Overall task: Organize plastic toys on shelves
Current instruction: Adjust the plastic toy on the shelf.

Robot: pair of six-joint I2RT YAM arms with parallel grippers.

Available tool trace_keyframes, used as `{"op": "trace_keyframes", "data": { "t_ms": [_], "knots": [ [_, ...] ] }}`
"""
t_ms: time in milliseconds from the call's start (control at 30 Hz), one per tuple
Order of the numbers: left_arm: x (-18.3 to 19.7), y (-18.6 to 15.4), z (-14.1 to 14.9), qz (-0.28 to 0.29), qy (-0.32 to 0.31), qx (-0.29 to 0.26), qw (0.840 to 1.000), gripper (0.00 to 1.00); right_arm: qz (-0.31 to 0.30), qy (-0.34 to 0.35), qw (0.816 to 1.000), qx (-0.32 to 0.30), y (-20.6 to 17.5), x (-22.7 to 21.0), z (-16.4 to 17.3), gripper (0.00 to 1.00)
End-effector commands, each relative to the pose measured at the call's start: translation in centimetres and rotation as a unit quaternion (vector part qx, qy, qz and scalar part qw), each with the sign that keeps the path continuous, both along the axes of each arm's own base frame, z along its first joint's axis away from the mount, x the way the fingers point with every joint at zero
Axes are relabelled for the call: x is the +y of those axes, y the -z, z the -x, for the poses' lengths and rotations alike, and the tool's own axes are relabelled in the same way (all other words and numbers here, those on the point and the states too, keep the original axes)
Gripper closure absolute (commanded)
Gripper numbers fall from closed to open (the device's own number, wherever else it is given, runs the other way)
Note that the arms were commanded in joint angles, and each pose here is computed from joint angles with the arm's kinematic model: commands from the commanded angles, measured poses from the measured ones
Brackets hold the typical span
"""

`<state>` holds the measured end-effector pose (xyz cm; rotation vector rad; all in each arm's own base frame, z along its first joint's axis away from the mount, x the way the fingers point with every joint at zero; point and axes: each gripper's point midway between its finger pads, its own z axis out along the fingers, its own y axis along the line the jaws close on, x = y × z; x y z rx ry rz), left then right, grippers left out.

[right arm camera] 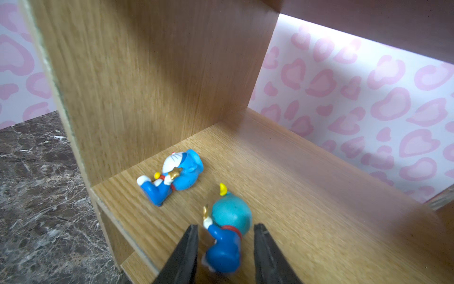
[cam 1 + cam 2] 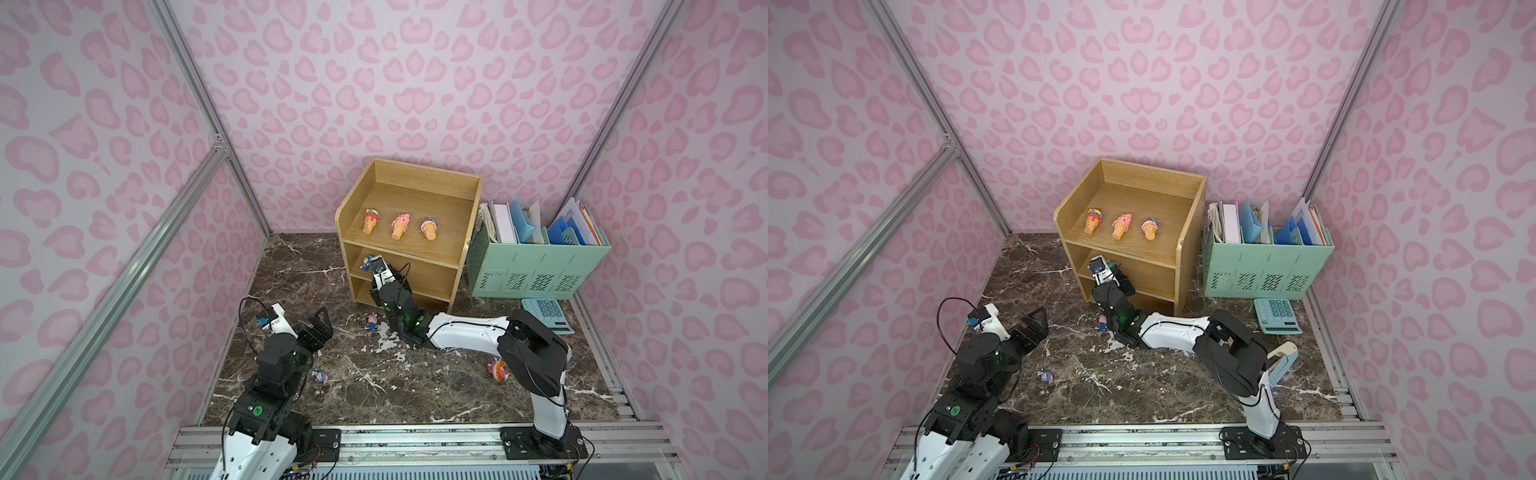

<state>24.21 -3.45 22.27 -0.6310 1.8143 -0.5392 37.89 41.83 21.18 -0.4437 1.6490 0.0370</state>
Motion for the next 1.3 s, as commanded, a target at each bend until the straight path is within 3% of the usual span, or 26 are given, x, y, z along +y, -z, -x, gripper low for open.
{"op": "trace_keyframes", "data": {
  "t_ms": [0,367,600,1000,1267],
  "knots": [
    [0.1,-0.6,0.0,-0.005,-0.001,-0.010,1.000,0.04,0.002,0.006,1.000,0.000,0.0,0.0,-0.4,0.60],
    [0.3,-0.9,0.2,-0.006,-0.005,-0.014,1.000,0.04,-0.024,-0.002,0.999,0.021,0.6,0.3,-0.7,0.70],
    [0.4,-1.1,0.3,-0.005,-0.005,-0.017,1.000,0.04,-0.093,-0.017,0.995,0.034,0.2,0.1,0.2,0.72],
    [0.6,-1.5,0.6,-0.007,-0.006,-0.024,1.000,0.03,-0.224,-0.022,0.973,0.051,-0.3,-0.7,1.2,0.72],
    [0.6,-1.6,0.8,-0.006,-0.006,-0.027,1.000,0.04,-0.323,-0.001,0.944,0.072,0.5,-0.8,0.9,0.72]
  ]
}}
